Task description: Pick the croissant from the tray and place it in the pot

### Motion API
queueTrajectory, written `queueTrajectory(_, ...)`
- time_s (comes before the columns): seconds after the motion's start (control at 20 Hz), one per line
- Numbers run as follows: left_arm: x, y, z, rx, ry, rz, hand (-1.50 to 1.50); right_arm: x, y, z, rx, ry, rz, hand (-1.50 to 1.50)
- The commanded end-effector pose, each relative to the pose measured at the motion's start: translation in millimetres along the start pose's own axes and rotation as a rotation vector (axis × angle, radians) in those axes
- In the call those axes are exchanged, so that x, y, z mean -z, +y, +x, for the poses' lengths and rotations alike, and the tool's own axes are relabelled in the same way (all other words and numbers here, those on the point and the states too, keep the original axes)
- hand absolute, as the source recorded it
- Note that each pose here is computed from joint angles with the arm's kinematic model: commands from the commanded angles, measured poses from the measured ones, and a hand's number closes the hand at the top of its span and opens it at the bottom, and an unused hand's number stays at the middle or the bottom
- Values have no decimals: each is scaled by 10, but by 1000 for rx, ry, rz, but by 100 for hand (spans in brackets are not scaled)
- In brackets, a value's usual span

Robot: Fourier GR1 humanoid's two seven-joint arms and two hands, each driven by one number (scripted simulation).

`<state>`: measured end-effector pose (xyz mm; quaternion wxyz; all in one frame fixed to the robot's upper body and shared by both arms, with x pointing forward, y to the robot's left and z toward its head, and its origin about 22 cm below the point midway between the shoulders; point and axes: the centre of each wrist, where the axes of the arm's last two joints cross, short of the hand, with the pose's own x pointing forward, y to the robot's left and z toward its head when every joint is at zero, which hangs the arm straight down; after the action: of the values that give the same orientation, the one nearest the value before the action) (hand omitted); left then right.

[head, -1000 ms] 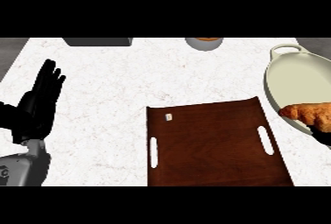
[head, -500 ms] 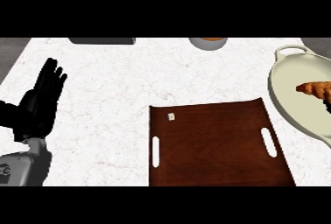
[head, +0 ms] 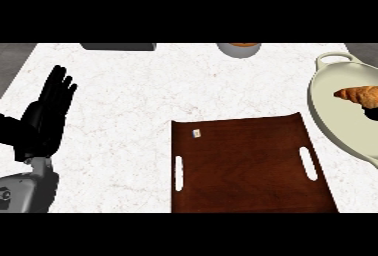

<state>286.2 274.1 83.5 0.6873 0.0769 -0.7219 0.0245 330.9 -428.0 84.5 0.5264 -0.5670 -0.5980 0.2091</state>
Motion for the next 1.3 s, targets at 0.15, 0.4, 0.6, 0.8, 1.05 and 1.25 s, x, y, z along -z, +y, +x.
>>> queueTrajectory(0.15,28,-119,57,-10,-8,2,0,159,205,-231,159,165,148,-150)
queueTrajectory(0.4,23,57,3,2,-22,0,0,69,283,-428,333,104,256,-150)
queueTrajectory(0.6,-109,-29,-65,-8,-10,-9,0,116,350,-310,589,57,177,-150)
queueTrajectory(0.8,-16,-31,70,5,-8,13,0,99,223,-511,753,63,99,-150)
queueTrajectory(1.05,-100,100,8,15,0,7,0,103,-169,-869,844,102,38,-150)
queueTrajectory(1.25,-20,-7,-30,0,-11,2,0,36,-542,-1185,877,118,36,-150)
